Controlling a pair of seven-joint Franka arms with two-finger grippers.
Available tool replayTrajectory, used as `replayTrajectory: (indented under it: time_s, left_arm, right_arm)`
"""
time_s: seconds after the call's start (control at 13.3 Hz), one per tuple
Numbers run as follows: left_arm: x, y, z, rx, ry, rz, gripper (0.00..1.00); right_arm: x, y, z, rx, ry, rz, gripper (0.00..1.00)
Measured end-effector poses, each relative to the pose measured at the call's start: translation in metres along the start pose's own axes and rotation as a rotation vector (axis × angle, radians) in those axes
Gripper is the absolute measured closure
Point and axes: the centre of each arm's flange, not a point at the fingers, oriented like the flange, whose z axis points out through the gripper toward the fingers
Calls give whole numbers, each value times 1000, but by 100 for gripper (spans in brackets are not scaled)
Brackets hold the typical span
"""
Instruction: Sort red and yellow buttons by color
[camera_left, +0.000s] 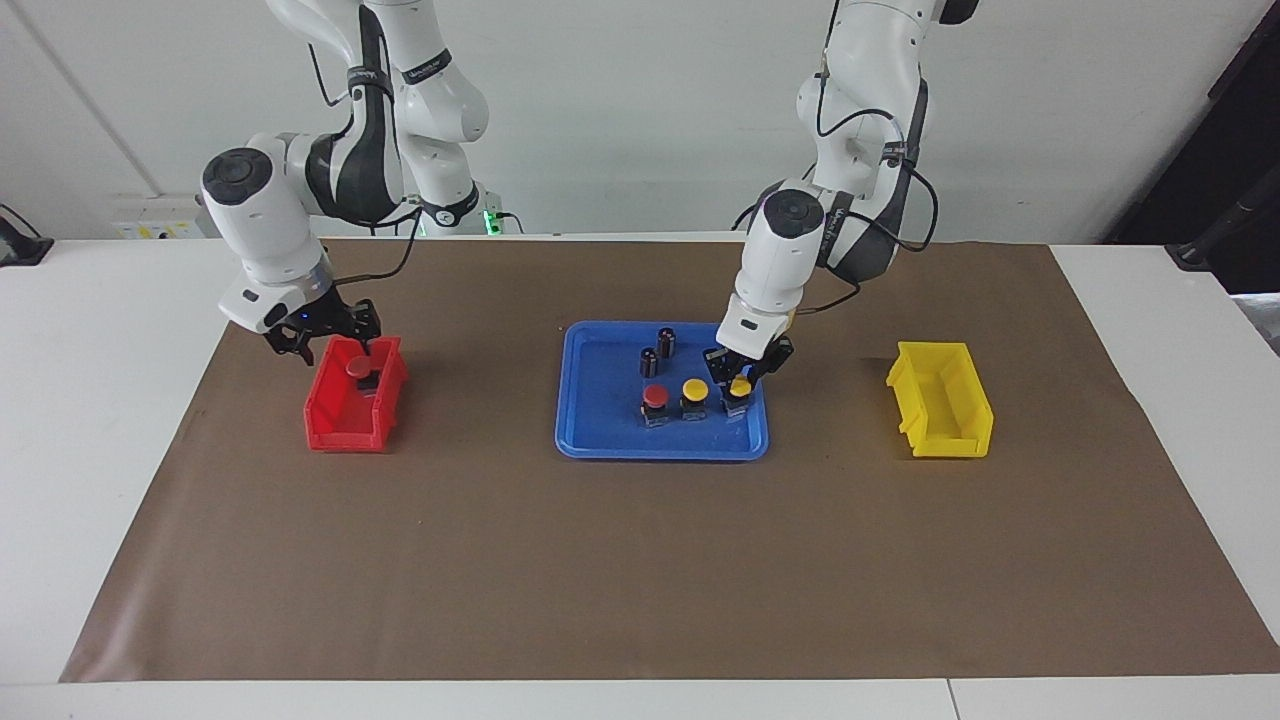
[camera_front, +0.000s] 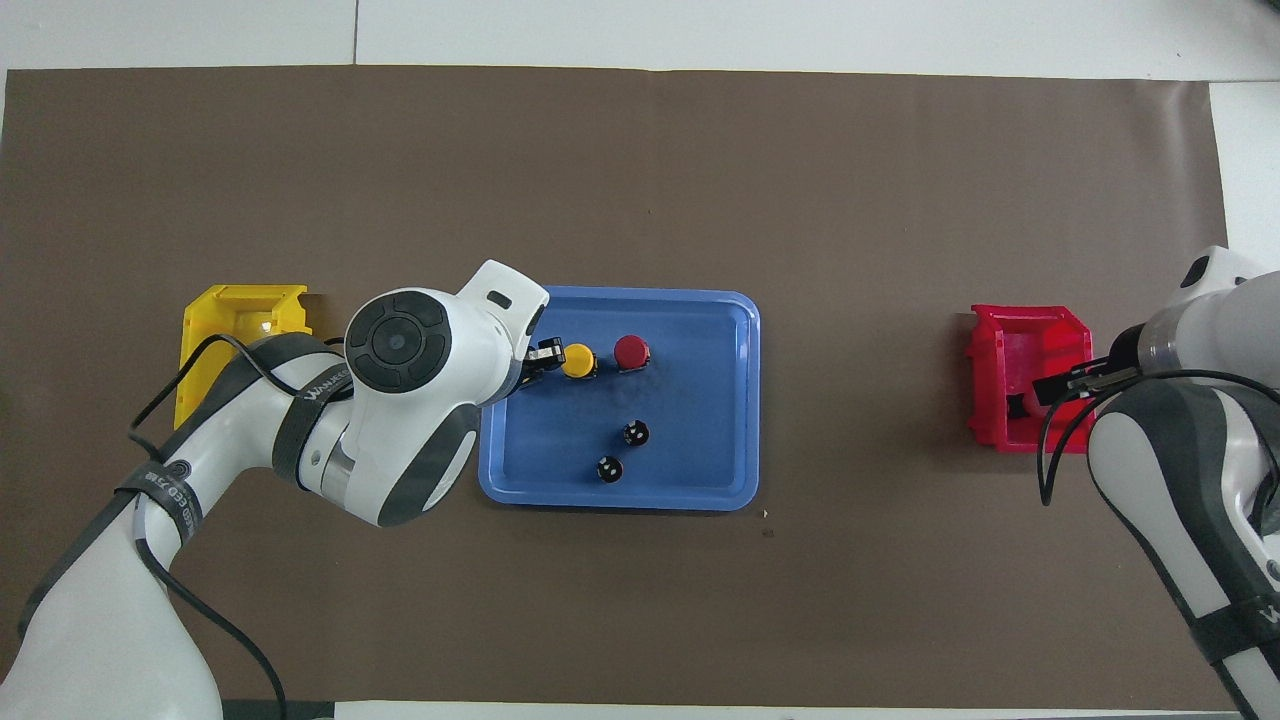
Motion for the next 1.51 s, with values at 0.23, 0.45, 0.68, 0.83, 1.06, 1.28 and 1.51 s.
replayTrajectory:
  time_s: [0.23, 0.45, 0.68, 0.83, 1.06, 1.28, 1.51]
  left_arm:
    - [5, 4, -17, 17, -17, -8, 59]
    - [20, -18, -72, 58, -47, 22, 59]
    - [53, -96, -115, 82, -76, 124, 59]
    - [80, -176, -143, 83, -89, 188, 59]
    - [106, -279, -159, 74, -83, 253, 59]
    - [108, -307, -135, 71, -66, 266, 59]
    - [98, -302, -105, 72, -78, 281, 59]
  right_arm:
    - [32, -32, -42, 29, 36, 40, 0]
    - [82, -149, -76, 67, 95, 173, 0]
    - [112, -270, -84, 114, 128, 281, 0]
    - [136, -336, -67, 111, 130, 313, 0]
    - [168, -412, -9, 73, 150, 352, 2]
    - [171, -430, 26, 72, 135, 343, 8]
    - [170, -429, 28, 66, 130, 344, 17]
